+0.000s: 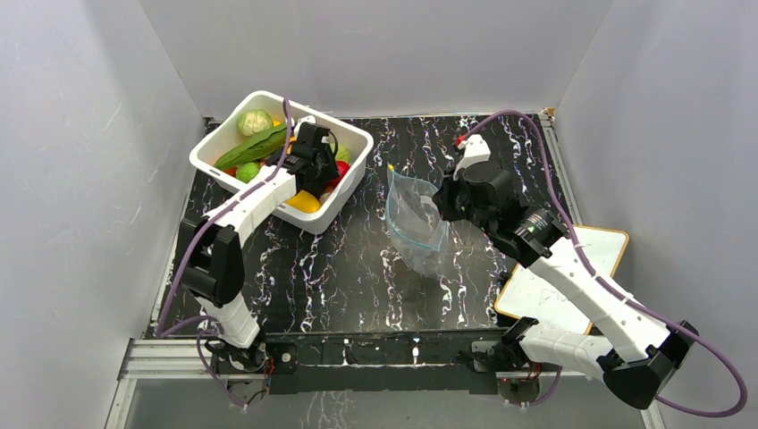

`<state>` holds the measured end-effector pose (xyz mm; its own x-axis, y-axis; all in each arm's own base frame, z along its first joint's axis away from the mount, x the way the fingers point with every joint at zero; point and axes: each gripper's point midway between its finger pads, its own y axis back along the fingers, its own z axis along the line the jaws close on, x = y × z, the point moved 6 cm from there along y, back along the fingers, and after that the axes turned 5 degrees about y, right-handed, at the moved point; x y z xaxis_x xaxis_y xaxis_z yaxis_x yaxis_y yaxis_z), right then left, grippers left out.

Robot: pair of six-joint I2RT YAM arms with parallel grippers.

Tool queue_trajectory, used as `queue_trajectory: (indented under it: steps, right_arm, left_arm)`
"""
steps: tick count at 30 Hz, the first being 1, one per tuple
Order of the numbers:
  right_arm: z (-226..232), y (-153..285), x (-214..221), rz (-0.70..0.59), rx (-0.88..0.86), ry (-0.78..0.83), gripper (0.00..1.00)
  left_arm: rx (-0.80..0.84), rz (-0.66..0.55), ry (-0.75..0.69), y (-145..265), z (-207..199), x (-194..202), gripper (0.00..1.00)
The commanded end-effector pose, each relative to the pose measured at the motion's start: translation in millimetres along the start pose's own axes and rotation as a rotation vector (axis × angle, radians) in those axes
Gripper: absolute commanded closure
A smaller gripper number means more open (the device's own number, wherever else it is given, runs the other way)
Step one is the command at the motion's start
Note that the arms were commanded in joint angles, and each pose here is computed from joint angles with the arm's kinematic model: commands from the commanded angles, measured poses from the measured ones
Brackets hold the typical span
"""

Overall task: Place the food in the zip-top bag and seal the zipper
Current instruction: Pick up the fake vegetable from the bin, then place the fake vegetable in the zipper food storage bag.

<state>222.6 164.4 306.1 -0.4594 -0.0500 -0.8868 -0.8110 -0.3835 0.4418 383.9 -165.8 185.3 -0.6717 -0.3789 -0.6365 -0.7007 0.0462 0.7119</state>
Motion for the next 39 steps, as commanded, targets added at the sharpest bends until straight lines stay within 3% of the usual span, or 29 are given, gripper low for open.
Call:
queue_trajectory:
  steps: [1,11,18,23,27,30,39]
  right_arm:
    - [3.3,3.1,-10.8,-0.070,-0.022,-0.021,1.00]
    - [0.2,-9.0,-12.0,-0.065,0.033,-0.032,1.00]
    - [-4.2,-21.5,-24.7,-0.079,0.079,0.097,1.00]
    - [-2.1,-25.5,-36.9,-0.158,0.055,0.159,1.00]
    - [-7.4,-35.0,-47.6,-0.312,0.083,0.281,1.00]
    - [-3.3,-50.6,-56.3,-0.330,0.081,0.354,1.00]
    - [17.7,-71.7,-49.3,-0.349,-0.067,0.410,1.00]
  left_arm:
    - [0.062,-0.053,-0.033,33.7,1.2,-15.7,0.75]
    - [0.284,0.041,-0.122,93.7,-7.9,-9.0,0.80]
    - [0.496,0.178,-0.150,148.5,-14.0,7.4,0.81]
    - [0.672,0.266,-0.164,186.1,-16.0,22.3,0.82]
    - [0.928,0.374,-0.144,232.3,-21.9,37.2,0.82]
    - [1.113,0.425,-0.131,262.0,-24.2,44.6,0.82]
    - [1.210,0.514,-0.077,254.1,-25.2,58.6,0.81]
